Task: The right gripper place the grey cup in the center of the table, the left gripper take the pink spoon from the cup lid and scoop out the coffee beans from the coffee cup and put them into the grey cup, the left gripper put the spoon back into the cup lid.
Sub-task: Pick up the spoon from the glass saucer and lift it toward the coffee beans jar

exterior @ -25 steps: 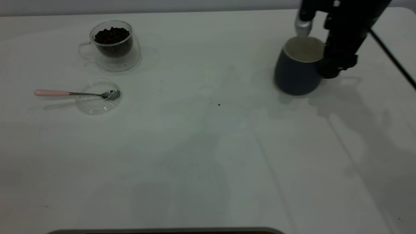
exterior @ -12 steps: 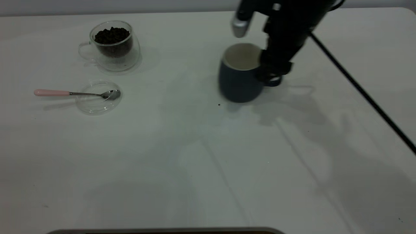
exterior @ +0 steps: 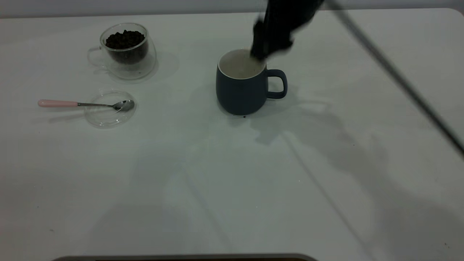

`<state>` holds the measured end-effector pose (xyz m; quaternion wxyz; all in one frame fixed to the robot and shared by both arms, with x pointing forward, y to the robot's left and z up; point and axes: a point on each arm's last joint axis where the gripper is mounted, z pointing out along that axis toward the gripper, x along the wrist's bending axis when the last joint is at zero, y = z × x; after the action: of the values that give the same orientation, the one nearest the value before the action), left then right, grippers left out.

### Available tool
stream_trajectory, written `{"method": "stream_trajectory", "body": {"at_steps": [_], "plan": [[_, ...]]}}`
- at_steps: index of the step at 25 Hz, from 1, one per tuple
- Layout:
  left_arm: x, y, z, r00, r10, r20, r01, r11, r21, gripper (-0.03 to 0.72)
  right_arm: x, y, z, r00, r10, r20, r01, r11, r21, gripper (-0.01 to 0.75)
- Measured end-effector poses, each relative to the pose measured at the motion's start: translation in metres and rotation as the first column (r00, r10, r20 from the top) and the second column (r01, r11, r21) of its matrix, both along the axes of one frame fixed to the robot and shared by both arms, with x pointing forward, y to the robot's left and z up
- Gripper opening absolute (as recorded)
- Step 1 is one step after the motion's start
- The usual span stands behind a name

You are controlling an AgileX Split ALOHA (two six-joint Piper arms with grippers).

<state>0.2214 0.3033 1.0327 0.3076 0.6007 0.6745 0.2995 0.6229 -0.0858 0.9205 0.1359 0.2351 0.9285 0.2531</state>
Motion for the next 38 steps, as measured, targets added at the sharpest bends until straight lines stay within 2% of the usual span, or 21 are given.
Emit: {"method": "stream_trajectory", "body": {"at_steps": [4, 9, 14, 16, 22, 28, 31, 34, 38], "plan": [[0.0, 0.0, 0.0, 1.0, 0.0, 0.0, 0.0, 1.0, 0.0, 0.569, -0.026, -0.021, 0.083, 0.997, -0.05, -0.055, 0.052, 0.998, 0.03, 0.596], [0.0, 0.0, 0.0, 1.0, 0.0, 0.0, 0.0, 1.0, 0.0, 0.569, -0.081, -0.053, 0.169, 0.983, -0.156, -0.093, 0.157, 0.988, -0.004, 0.596], [0.0, 0.0, 0.0, 1.0, 0.0, 0.0, 0.0, 1.0, 0.0, 0.569, -0.132, -0.08, 0.214, 0.969, -0.19, -0.155, 0.183, 0.981, -0.062, 0.594], [0.0, 0.0, 0.0, 1.0, 0.0, 0.0, 0.0, 1.0, 0.0, 0.569, -0.144, -0.085, 0.224, 0.972, -0.191, -0.14, 0.186, 0.981, -0.05, 0.594], [0.0, 0.0, 0.0, 1.0, 0.0, 0.0, 0.0, 1.0, 0.0, 0.569, -0.187, -0.106, 0.229, 0.979, -0.177, -0.101, 0.174, 0.984, -0.044, 0.594], [0.0, 0.0, 0.0, 1.0, 0.0, 0.0, 0.0, 1.0, 0.0, 0.569, -0.251, -0.134, 0.201, 0.977, -0.171, -0.126, 0.169, 0.985, -0.029, 0.592], [0.0, 0.0, 0.0, 1.0, 0.0, 0.0, 0.0, 1.0, 0.0, 0.569, -0.288, -0.152, 0.187, 0.973, -0.203, -0.105, 0.206, 0.978, 0.014, 0.592], [0.0, 0.0, 0.0, 1.0, 0.0, 0.0, 0.0, 1.0, 0.0, 0.569, -0.321, -0.172, 0.175, 0.959, -0.28, -0.042, 0.283, 0.956, 0.078, 0.592], [0.0, 0.0, 0.0, 1.0, 0.0, 0.0, 0.0, 1.0, 0.0, 0.569, -0.351, -0.187, 0.168, 0.905, -0.425, 0.032, 0.411, 0.89, 0.196, 0.591]]}}
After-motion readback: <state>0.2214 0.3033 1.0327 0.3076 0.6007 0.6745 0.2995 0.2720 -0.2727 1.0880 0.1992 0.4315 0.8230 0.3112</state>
